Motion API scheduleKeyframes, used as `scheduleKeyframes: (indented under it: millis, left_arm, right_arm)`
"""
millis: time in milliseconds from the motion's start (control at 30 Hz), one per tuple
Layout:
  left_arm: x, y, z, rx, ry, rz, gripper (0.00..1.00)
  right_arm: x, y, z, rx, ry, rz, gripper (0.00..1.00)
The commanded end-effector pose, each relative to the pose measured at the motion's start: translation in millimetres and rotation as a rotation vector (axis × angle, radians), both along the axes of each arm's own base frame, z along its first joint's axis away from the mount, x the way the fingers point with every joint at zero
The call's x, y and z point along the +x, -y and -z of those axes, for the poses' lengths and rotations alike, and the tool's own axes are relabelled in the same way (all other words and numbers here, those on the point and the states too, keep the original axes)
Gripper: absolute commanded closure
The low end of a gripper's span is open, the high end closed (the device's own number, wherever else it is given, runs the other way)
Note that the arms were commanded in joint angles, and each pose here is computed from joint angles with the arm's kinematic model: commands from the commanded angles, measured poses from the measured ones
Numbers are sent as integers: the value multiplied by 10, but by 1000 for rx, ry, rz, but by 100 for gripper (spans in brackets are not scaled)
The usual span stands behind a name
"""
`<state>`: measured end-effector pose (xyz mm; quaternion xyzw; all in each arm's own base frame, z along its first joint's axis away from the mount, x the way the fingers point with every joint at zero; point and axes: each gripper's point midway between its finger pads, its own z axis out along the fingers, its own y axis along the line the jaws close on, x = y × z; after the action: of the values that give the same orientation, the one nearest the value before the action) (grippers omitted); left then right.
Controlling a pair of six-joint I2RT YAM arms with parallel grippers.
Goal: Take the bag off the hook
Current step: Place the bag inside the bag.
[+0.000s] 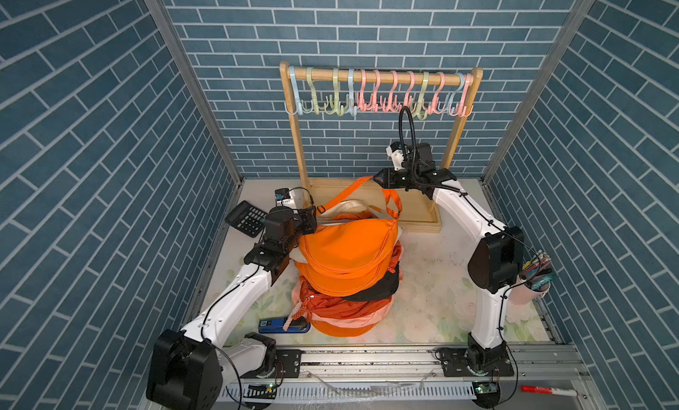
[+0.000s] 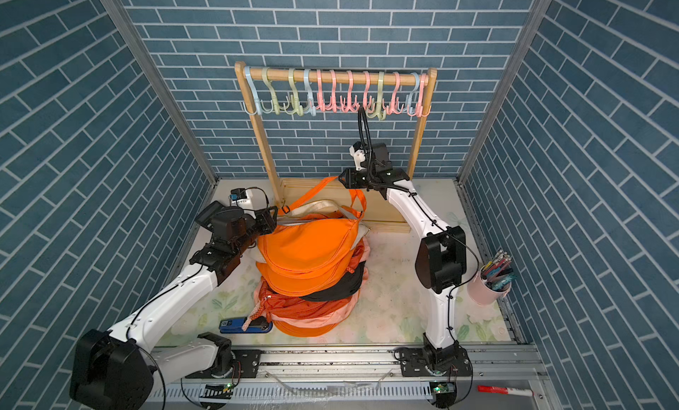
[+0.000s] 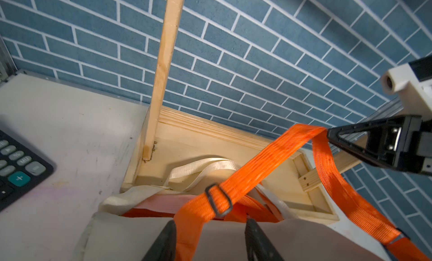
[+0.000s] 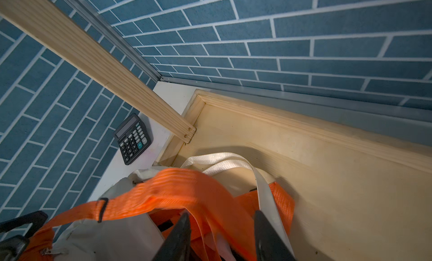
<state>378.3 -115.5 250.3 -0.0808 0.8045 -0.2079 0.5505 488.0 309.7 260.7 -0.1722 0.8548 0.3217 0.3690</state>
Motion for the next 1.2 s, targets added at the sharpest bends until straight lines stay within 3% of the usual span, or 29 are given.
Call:
scheduleKeyframes:
  millis: [0,100,233,367,500,600,800,900,1033,1167]
  left_arm:
    - [14,-40,59,16,-19,-20,35]
    - [3,-78,49,24,-23,-41,23]
    - [-13,-102,-52,26,-8,-49,19]
    - [-56,-132,-191,37,10,-53,1]
    - [-140,-236,-395,86,34,-78,1]
    - [-240,-342,-570,143,66,-102,1]
    - [-351,-438,-824,284,120,-89,1]
    - [-256,-502,-671,376,63,-96,1]
    - [-29,-665,-363,406,-25,-137,1]
    - [109,-1000,57,444,-162,-220,1]
  right_arm:
    - [47,-29,-1,6,29,-1,41]
    - [16,-12,2,-8,25,-7,31]
    - [-33,70,-84,-42,45,2,28]
    - [-118,160,-262,-68,82,7,26]
    - [-221,331,-468,-108,134,36,20]
    - [-291,530,-623,-128,185,94,3]
    - [-400,1029,-843,-110,240,214,2]
    - [-410,1392,-799,-144,244,315,1]
    - [-369,1950,-595,-170,255,490,1]
    - [-430,2439,-271,-304,316,631,1]
